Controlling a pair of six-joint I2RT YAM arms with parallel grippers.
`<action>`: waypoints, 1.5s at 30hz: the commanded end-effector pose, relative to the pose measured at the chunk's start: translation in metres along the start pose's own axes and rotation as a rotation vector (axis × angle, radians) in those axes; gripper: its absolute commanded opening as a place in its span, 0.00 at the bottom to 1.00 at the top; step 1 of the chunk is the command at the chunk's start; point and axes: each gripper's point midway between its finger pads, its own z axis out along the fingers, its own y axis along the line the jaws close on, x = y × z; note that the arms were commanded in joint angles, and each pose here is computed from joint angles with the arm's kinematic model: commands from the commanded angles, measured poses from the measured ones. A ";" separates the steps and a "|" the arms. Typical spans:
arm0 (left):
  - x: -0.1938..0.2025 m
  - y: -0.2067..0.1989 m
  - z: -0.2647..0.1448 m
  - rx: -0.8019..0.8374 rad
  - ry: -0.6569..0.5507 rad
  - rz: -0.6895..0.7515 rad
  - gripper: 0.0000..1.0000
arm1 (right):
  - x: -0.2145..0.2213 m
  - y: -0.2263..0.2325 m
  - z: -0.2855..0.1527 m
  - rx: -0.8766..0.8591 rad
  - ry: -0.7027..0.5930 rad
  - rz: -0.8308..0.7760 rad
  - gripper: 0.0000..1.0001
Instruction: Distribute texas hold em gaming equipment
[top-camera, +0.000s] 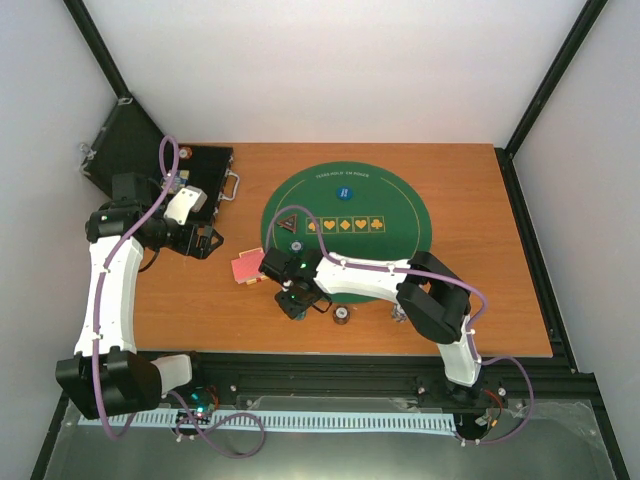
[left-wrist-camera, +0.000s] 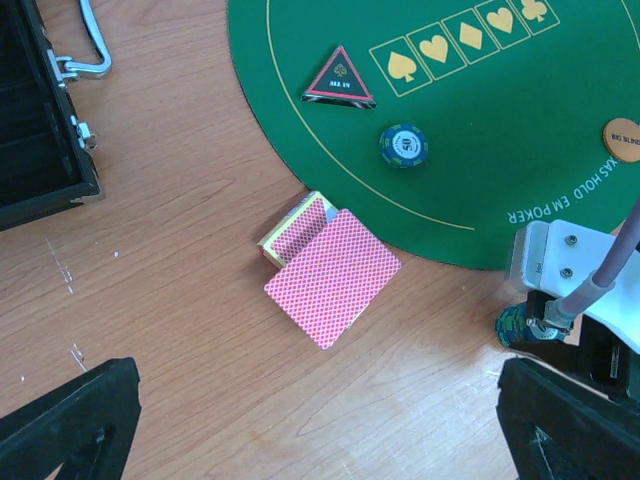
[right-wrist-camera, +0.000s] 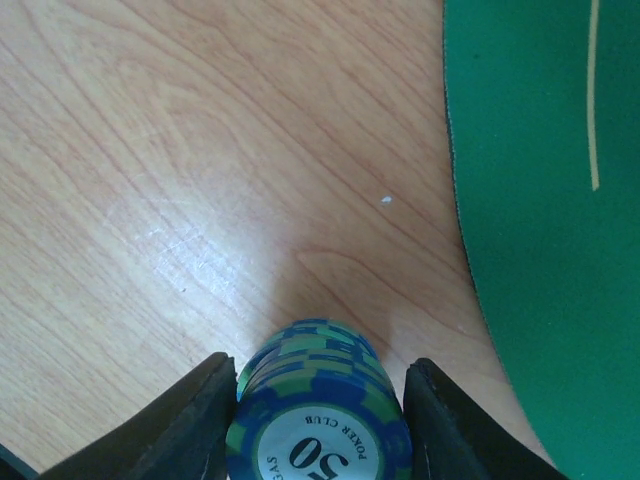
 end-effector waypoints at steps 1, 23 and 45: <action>-0.007 0.004 -0.004 -0.018 -0.023 0.001 1.00 | 0.000 0.003 0.003 0.010 -0.001 -0.007 0.42; -0.006 0.003 -0.005 -0.023 -0.019 0.020 1.00 | -0.035 0.001 -0.066 0.024 -0.117 -0.010 0.27; -0.022 0.004 0.001 0.039 -0.022 0.010 1.00 | -0.130 -0.282 -0.055 0.225 -0.173 0.365 0.27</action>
